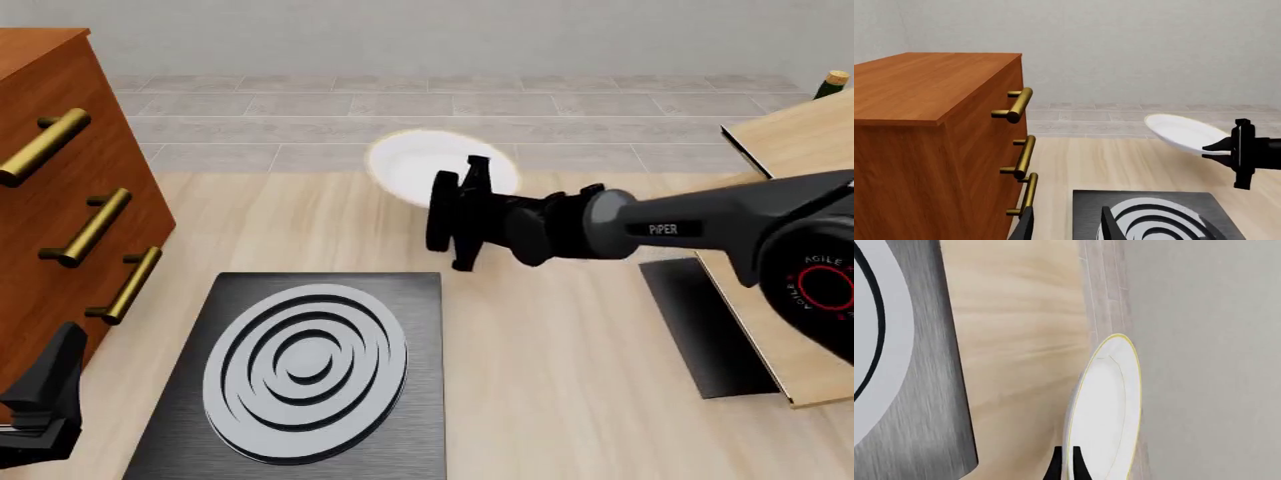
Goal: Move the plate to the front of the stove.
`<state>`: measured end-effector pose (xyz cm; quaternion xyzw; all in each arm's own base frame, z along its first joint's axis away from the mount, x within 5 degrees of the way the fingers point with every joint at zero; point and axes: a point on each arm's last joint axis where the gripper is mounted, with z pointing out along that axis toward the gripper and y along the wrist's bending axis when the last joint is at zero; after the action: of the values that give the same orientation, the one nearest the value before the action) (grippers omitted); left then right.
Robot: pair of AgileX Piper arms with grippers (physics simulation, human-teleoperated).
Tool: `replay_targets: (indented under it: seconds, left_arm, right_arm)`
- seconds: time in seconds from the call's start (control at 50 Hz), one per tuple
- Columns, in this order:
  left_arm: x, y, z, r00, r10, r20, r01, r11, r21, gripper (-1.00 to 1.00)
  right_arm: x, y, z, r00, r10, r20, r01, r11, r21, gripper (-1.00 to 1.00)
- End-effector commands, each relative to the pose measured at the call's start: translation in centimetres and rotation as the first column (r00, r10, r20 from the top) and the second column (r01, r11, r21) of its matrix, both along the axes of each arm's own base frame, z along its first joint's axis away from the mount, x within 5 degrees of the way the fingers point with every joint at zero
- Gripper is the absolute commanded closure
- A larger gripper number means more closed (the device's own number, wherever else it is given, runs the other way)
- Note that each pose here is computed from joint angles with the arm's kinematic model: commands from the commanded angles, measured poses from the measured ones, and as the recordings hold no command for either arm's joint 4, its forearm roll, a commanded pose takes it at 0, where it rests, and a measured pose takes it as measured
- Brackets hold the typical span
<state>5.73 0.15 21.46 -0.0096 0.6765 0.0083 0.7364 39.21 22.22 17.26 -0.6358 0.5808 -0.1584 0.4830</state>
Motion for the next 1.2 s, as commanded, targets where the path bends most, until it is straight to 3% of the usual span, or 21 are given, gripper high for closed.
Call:
replay_targets:
  seconds: [0.02, 1.1, 1.2]
  left_arm:
    - [0.0, 0.0, 0.0, 1.000, 0.000, 0.000, 0.000, 1.000, 0.000, -1.00]
    - [0.0, 0.0, 0.1, 1.000, 0.000, 0.002, 0.000, 1.000, 0.003, -1.00]
    - [0.0, 0.0, 0.0, 1.000, 0.000, 0.005, 0.000, 1.000, 0.006, -1.00]
  right_arm:
    - [0.9, 1.7, 0.1, 1.000, 0.022, -0.002, -0.022, 1.000, 0.003, 1.00]
    - [1.8, 3.5, -1.0, 0.999, 0.041, -0.022, -0.041, 0.999, -0.002, 1.00]
    - [2.3, 4.6, -0.8, 0.998, 0.056, -0.039, -0.057, 0.998, -0.017, 1.00]
